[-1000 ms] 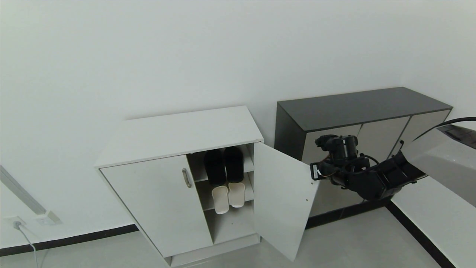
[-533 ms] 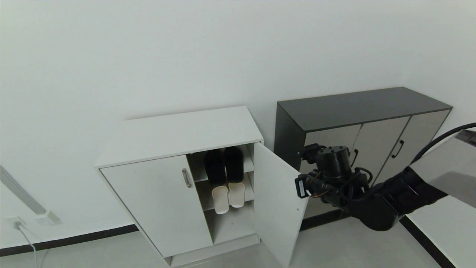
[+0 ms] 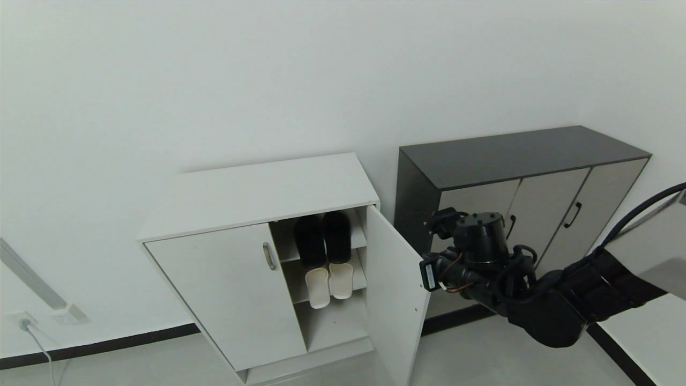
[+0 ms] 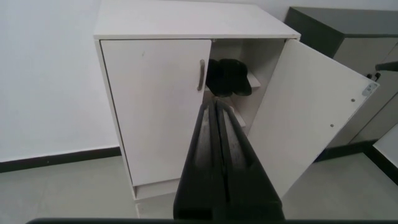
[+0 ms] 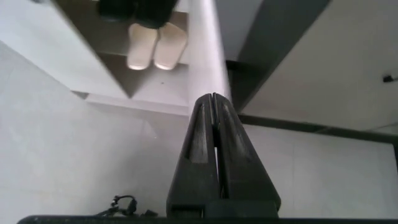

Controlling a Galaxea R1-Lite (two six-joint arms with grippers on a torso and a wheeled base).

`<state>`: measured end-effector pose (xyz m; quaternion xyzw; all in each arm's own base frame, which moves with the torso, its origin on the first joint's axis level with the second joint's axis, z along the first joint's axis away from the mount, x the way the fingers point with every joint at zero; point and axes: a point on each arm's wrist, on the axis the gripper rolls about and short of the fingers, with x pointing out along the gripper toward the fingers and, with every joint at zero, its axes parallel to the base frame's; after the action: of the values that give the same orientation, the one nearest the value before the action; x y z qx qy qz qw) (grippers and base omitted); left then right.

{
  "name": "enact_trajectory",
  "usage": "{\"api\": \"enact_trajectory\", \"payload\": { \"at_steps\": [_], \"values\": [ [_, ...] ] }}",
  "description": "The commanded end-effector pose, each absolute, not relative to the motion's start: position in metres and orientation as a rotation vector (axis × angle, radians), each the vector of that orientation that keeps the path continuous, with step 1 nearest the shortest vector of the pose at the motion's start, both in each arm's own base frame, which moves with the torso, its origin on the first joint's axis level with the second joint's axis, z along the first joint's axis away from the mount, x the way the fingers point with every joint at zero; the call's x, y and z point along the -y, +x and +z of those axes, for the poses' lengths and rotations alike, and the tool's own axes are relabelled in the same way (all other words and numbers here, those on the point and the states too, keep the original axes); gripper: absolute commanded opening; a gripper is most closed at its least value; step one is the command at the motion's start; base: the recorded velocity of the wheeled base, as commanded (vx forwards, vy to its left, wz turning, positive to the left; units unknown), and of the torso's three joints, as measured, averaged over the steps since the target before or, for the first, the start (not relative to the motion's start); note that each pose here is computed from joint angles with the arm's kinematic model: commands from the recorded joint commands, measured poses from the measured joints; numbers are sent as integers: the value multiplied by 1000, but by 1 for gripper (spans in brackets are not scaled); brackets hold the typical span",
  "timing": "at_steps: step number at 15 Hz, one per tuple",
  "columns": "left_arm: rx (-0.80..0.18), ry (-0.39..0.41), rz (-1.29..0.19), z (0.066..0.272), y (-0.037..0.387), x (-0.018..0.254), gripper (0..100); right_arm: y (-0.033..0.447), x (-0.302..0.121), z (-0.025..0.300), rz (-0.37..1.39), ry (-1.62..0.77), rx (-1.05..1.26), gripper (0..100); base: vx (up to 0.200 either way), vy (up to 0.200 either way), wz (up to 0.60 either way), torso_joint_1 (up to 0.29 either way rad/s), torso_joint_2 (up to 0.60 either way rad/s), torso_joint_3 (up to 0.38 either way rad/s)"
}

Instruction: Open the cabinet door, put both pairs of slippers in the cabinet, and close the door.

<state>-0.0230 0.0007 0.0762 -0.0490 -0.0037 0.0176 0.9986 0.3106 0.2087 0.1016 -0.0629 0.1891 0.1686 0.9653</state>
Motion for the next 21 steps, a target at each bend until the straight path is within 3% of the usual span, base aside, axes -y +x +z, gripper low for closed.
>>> {"api": "enact_trajectory", "payload": {
  "at_steps": [1, 4, 11, 19, 21],
  "values": [
    [6, -98, 37, 76, -23, -1, 0, 328, -204, 79, 304, -137, -420, 0, 0, 0, 0, 0, 0, 0],
    [6, -98, 35, 76, -23, -1, 0, 334, -205, 64, 298, -143, -435, 0, 0, 0, 0, 0, 0, 0],
    [6, -98, 35, 76, -23, -1, 0, 301, -248, 69, 438, -141, -380, 0, 0, 0, 0, 0, 0, 0],
    [5, -98, 35, 76, -23, -1, 0, 294, -236, 94, 456, -150, -263, 0, 0, 0, 0, 0, 0, 0],
    [5, -98, 35, 76, -23, -1, 0, 293, -237, 94, 460, -146, -252, 0, 0, 0, 600, 2, 2, 5]
  ]
}}
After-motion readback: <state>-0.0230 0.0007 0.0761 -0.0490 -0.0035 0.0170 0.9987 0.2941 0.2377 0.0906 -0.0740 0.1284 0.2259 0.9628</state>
